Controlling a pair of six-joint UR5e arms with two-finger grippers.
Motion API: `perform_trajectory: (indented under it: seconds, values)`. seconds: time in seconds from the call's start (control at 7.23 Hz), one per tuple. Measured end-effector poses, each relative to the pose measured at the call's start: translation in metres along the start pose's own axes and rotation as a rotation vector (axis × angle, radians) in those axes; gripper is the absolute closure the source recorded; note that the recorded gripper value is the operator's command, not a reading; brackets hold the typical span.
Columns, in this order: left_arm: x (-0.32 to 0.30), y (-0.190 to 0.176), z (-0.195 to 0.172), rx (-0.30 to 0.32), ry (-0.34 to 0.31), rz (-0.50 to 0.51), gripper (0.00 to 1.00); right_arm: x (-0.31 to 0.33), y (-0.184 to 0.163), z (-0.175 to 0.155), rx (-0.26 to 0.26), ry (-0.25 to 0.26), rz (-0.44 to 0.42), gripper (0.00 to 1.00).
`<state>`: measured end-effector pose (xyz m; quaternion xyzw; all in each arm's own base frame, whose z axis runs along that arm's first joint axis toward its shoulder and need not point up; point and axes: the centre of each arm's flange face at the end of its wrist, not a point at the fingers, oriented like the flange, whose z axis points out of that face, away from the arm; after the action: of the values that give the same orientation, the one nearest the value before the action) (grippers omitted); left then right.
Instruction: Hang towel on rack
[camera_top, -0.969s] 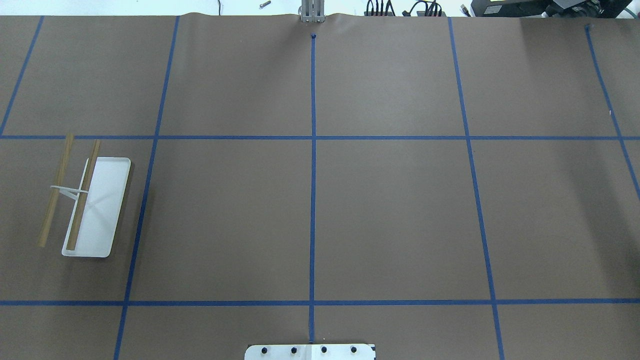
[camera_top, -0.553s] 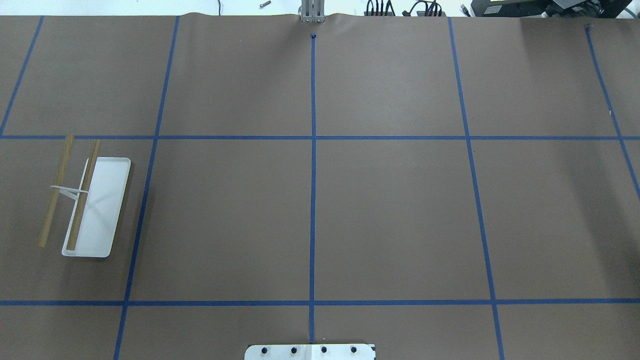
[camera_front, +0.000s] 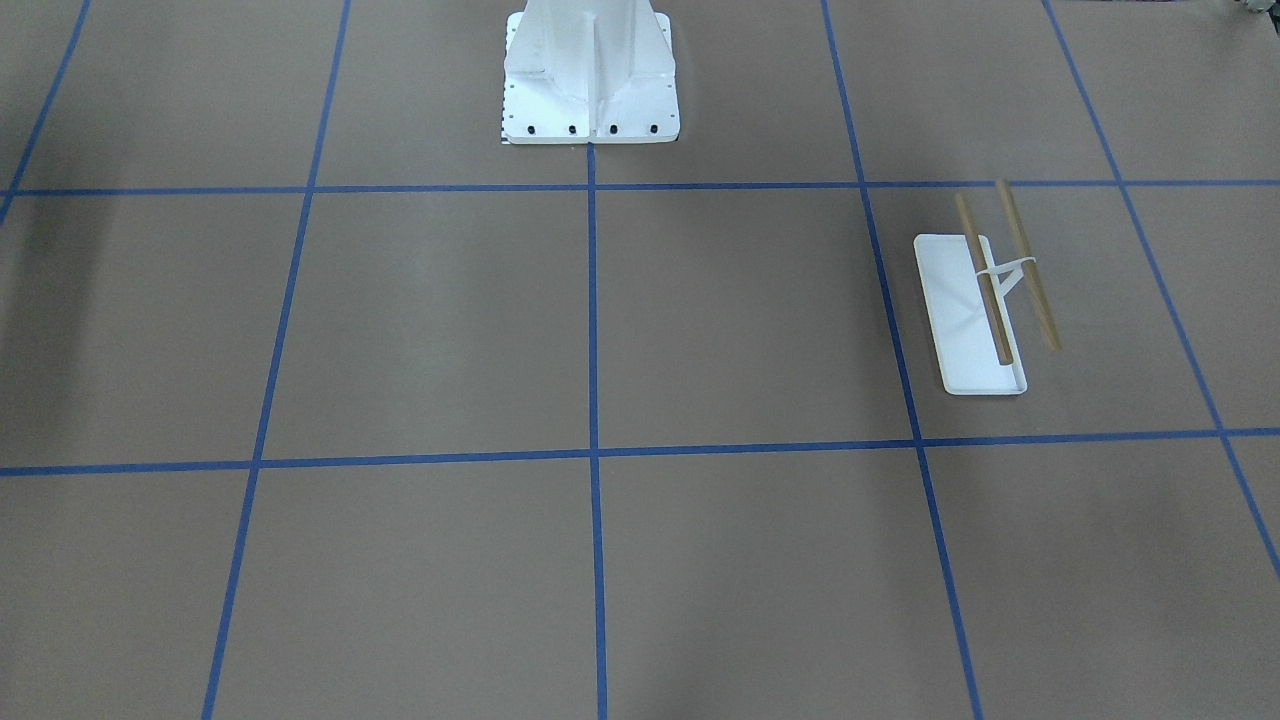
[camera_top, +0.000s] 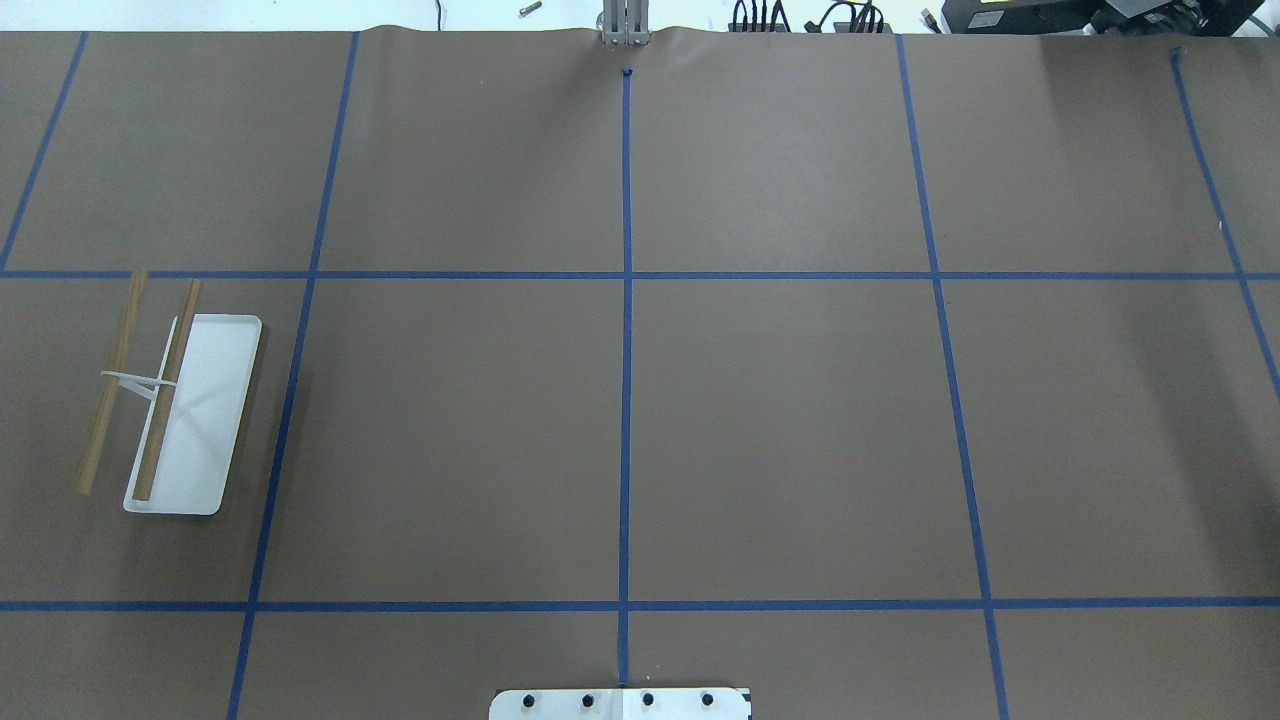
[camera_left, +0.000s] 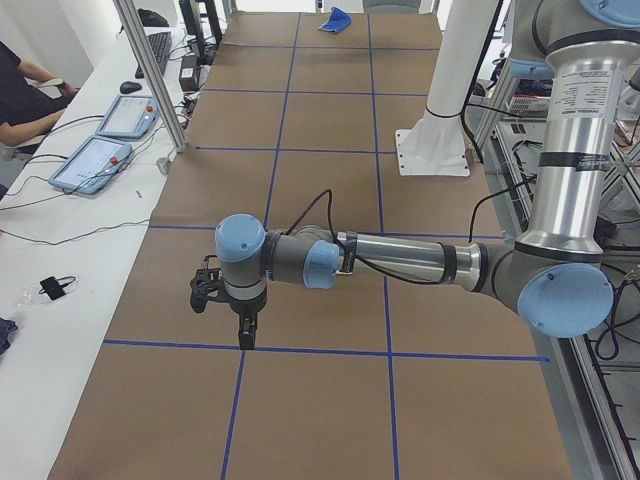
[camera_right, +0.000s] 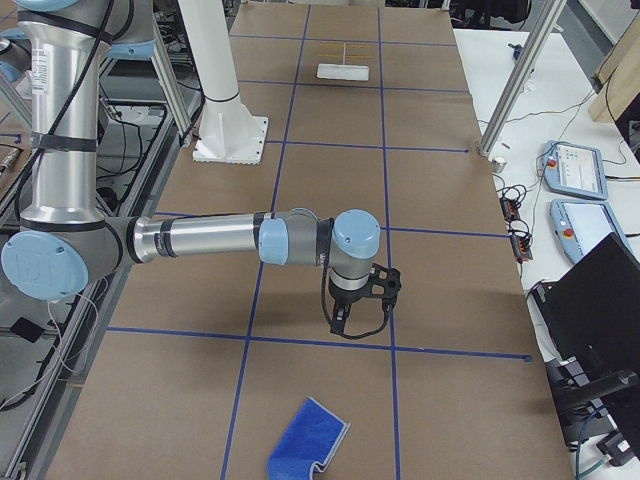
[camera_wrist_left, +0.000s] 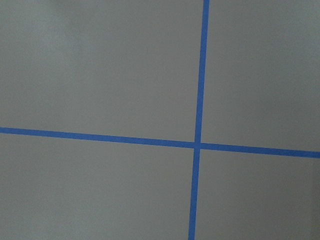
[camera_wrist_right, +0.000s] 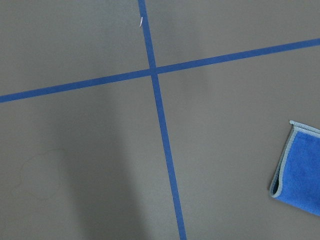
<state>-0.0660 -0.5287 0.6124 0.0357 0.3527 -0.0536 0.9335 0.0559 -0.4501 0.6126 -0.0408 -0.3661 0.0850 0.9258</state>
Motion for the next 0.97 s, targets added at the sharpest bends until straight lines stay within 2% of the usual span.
perform_trajectory:
  seconds: [0.42, 0.97]
  values:
    - [0.005, -0.003, -0.003, 0.009, 0.000, 0.015, 0.01, -0.003, -0.003, 0.004, -0.006, 0.006, -0.008, 0.00]
    - [0.017, -0.014, -0.007, 0.015, -0.003, 0.030, 0.00, -0.032, -0.017, 0.007, -0.009, 0.024, -0.083, 0.00]
